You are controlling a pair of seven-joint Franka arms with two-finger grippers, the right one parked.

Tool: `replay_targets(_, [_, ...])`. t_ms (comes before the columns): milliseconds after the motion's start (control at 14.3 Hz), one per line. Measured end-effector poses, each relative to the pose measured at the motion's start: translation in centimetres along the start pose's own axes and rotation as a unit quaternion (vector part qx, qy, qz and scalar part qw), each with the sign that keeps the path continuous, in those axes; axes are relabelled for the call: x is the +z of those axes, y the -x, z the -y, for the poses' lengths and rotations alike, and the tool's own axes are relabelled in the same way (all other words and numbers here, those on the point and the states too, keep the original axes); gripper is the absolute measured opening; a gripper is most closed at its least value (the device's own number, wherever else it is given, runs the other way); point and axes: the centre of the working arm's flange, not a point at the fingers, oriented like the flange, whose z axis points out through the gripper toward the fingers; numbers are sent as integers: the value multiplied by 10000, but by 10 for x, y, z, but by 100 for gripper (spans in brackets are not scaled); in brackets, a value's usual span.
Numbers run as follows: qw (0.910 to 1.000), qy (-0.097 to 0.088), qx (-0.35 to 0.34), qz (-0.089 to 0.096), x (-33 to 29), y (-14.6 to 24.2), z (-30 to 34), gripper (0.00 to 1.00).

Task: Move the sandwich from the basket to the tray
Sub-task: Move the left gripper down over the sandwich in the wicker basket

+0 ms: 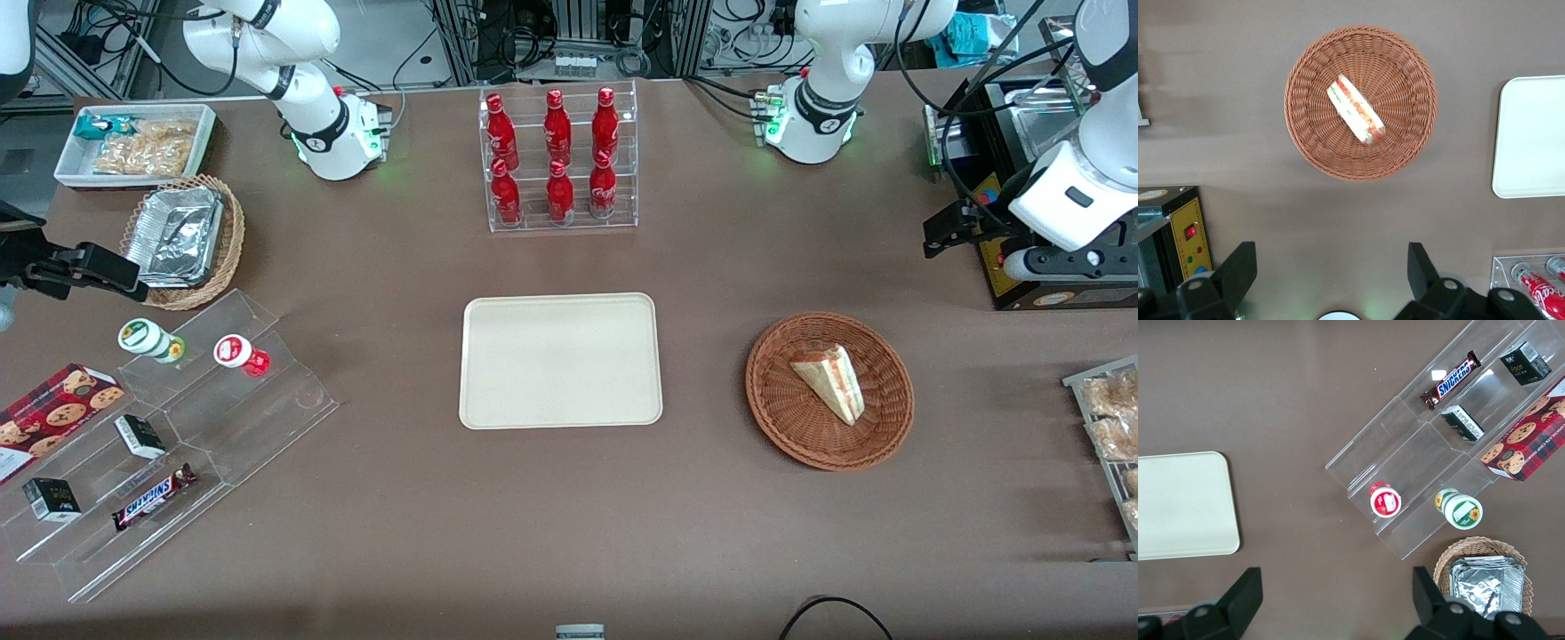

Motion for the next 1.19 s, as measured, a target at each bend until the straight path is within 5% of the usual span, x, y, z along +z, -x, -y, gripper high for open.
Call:
replay_targets(350, [9997,3,4,228,15,-3,0,100])
replay_targets(560, [9985,-6,69,549,58,-17,-8,100])
replay_targets(700, [9981,-11,147,603,98,-30,-17,100])
replay_targets(840, [9985,-8,123,538,145,-40,-20,100])
replay_targets(1190, [10000,28,1,-27,234,-41,-18,100])
